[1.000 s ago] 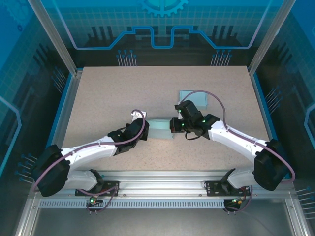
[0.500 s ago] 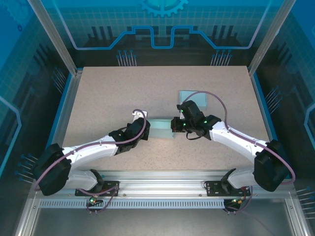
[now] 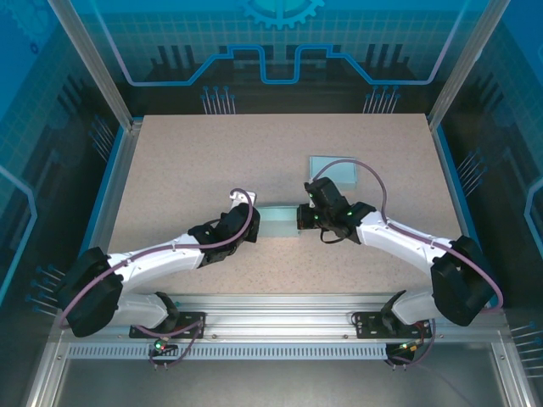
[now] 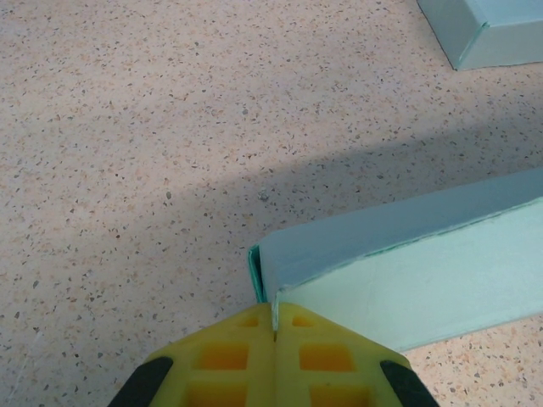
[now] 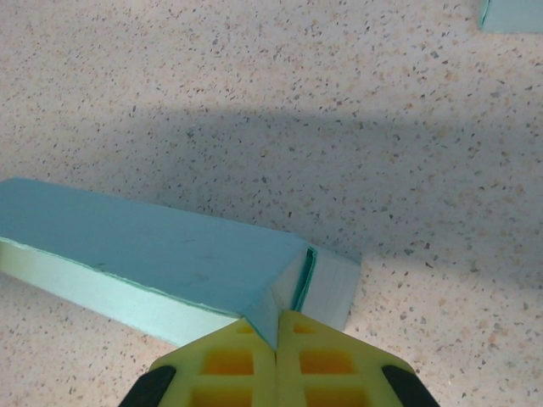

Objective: Fold the paper box

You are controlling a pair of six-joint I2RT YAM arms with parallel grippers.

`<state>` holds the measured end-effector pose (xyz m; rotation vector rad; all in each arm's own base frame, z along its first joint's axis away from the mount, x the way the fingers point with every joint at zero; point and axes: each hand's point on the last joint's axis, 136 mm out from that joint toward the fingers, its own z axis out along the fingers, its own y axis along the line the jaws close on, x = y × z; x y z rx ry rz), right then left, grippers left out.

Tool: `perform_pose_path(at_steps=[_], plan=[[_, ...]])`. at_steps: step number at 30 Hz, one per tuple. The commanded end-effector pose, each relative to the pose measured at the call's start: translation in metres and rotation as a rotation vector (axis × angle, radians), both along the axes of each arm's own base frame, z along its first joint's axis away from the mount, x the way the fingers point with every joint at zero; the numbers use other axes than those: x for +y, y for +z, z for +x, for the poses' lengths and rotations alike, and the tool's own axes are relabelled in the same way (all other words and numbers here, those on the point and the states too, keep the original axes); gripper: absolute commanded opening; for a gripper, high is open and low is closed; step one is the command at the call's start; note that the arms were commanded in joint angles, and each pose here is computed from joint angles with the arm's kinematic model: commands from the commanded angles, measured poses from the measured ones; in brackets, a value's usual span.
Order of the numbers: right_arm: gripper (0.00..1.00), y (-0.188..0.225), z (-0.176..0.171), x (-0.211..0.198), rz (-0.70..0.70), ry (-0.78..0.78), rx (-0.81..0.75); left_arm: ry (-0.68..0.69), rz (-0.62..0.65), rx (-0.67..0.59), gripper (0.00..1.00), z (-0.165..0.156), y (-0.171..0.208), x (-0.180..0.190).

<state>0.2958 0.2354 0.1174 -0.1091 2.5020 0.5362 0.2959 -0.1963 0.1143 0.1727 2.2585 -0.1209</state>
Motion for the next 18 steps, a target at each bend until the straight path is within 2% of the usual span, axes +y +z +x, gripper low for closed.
perform_pose_path(at_steps=[1,3,5,8,11,18], plan=[[0.0,-0.035,-0.016,-0.01,-0.114,0.024,0.066,-0.034,0.066,0.157,0.0,-0.027,-0.039,0.009],[0.0,-0.037,-0.017,-0.01,-0.128,0.022,0.067,-0.035,0.049,0.149,0.02,-0.026,-0.035,0.008],[0.0,-0.039,-0.018,-0.011,-0.136,0.02,0.068,-0.04,0.03,0.139,0.08,-0.027,-0.03,0.006],[0.0,-0.036,-0.018,-0.011,-0.149,0.02,0.058,-0.046,-0.008,0.122,0.36,-0.028,-0.018,0.005],[0.0,-0.034,-0.017,-0.013,-0.163,0.015,0.048,-0.045,-0.042,0.098,0.54,-0.029,-0.001,0.005],[0.0,-0.032,-0.017,-0.012,-0.167,0.016,0.039,-0.034,-0.156,0.031,0.71,-0.029,0.042,0.006]])
